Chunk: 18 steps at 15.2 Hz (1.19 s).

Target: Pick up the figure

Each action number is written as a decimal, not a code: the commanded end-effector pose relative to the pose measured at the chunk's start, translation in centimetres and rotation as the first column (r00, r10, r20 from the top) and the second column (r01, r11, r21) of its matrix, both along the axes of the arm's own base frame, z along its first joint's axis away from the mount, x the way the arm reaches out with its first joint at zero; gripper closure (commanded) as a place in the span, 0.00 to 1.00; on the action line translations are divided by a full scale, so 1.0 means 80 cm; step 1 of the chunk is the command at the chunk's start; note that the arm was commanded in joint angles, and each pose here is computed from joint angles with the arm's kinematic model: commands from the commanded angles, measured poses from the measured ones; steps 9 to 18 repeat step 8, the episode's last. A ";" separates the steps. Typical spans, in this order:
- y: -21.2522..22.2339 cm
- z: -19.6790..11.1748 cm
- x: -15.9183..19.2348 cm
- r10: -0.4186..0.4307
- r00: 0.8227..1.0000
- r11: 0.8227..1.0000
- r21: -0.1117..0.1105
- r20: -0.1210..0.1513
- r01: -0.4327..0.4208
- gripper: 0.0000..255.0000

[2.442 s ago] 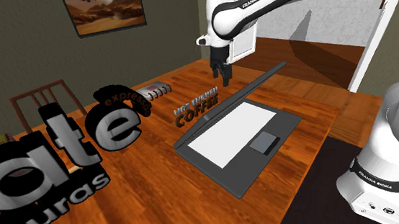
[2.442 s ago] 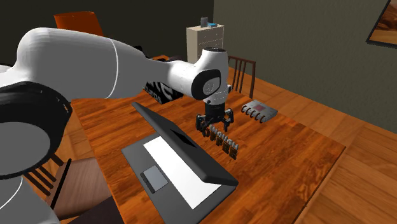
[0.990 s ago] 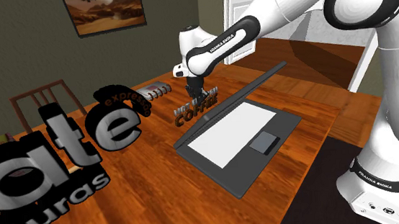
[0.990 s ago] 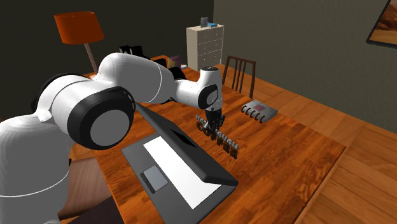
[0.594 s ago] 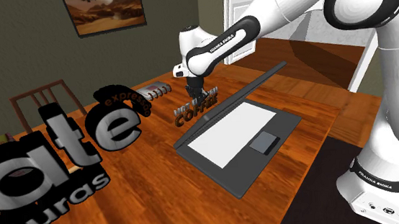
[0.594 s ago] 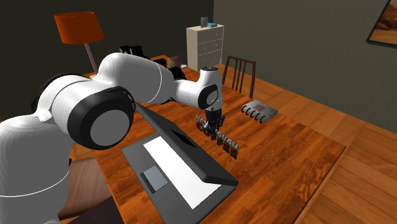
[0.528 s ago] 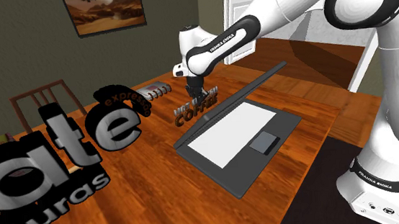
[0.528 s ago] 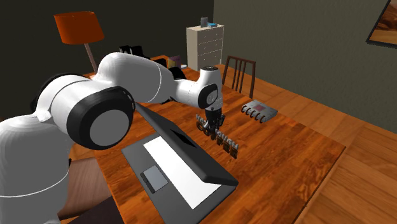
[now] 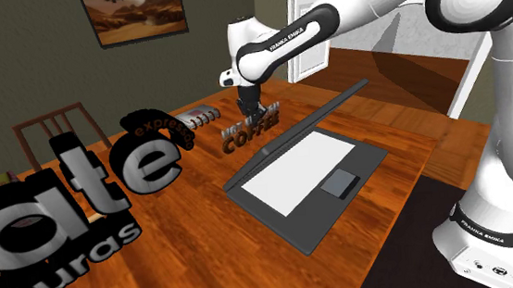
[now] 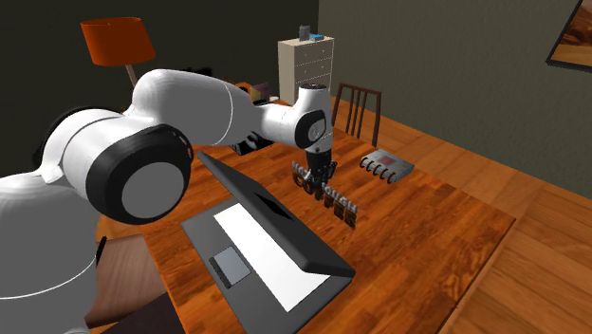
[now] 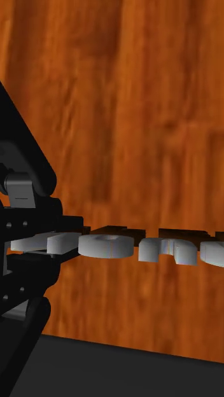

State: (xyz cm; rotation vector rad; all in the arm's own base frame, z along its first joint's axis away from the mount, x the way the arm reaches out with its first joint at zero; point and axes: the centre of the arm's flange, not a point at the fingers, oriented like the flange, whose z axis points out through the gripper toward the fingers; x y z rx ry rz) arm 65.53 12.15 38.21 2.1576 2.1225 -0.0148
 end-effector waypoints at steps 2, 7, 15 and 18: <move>-0.002 0.019 -0.001 0.000 1.000 1.000 0.000 0.000 0.000 1.00; -0.002 0.047 -0.001 0.000 1.000 1.000 0.000 0.000 0.000 1.00; -0.002 0.047 -0.001 0.000 1.000 1.000 0.000 0.000 0.000 1.00; -0.002 0.047 -0.001 0.000 1.000 1.000 0.000 0.000 0.000 1.00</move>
